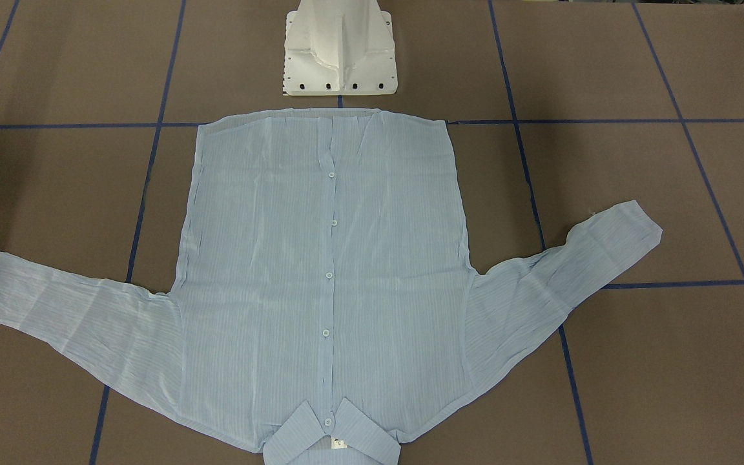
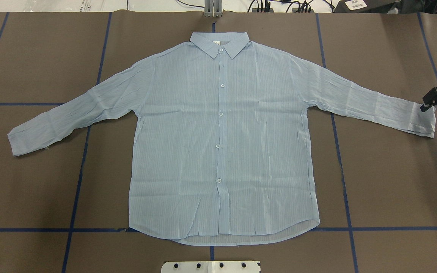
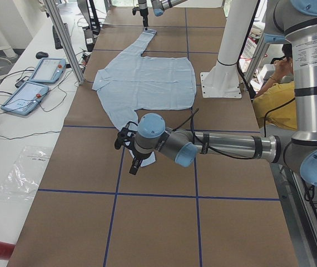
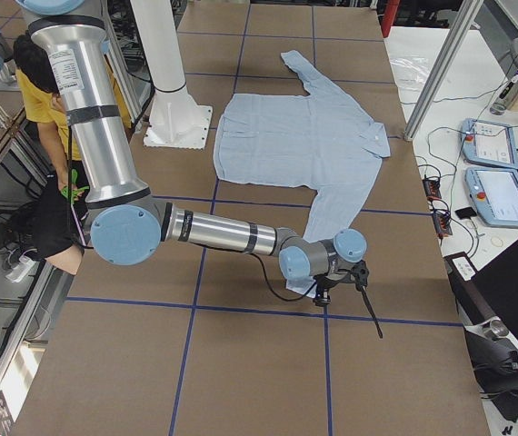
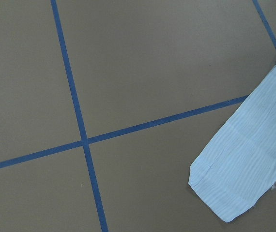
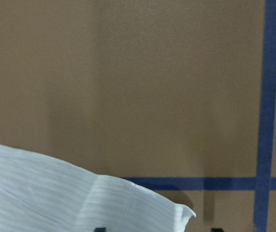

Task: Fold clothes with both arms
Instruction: 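Grasp the cuff of the sleeve nearest the right gripper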

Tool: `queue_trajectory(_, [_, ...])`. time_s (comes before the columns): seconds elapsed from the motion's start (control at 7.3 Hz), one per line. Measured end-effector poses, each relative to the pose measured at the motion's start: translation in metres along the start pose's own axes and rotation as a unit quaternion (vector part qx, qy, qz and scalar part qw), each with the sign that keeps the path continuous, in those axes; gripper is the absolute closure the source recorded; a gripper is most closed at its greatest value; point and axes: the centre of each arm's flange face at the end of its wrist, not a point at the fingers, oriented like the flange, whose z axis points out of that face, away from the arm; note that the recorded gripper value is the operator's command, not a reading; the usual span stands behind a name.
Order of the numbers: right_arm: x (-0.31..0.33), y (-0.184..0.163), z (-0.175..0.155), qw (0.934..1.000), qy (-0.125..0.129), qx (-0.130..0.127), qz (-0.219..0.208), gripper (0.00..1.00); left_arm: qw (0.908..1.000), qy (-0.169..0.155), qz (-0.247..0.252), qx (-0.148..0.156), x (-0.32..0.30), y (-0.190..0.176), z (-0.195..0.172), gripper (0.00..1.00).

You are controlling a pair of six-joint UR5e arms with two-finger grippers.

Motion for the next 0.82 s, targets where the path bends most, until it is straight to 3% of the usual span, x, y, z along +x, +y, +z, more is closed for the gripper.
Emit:
queue_trajectory(0.27, [-0.0009,-0.0057,0.0007,1.0,0.002,0.0,0.001,0.58,1.0,-0.001,0.001,0.0,-0.0003,-0.0005,0.0003,0.0])
queue_trajectory(0.55, [0.0013,-0.0058,0.0027,1.0,0.004,-0.002,0.003,0.61,1.0,-0.001,0.002,0.001,0.0002,-0.0009,-0.0006,0.0])
queue_trajectory(0.82, [0.0023,-0.0056,0.0035,1.0,0.004,-0.003,0.004,0.53,1.0,-0.002,0.001,0.001,0.0,-0.0006,-0.0009,0.0])
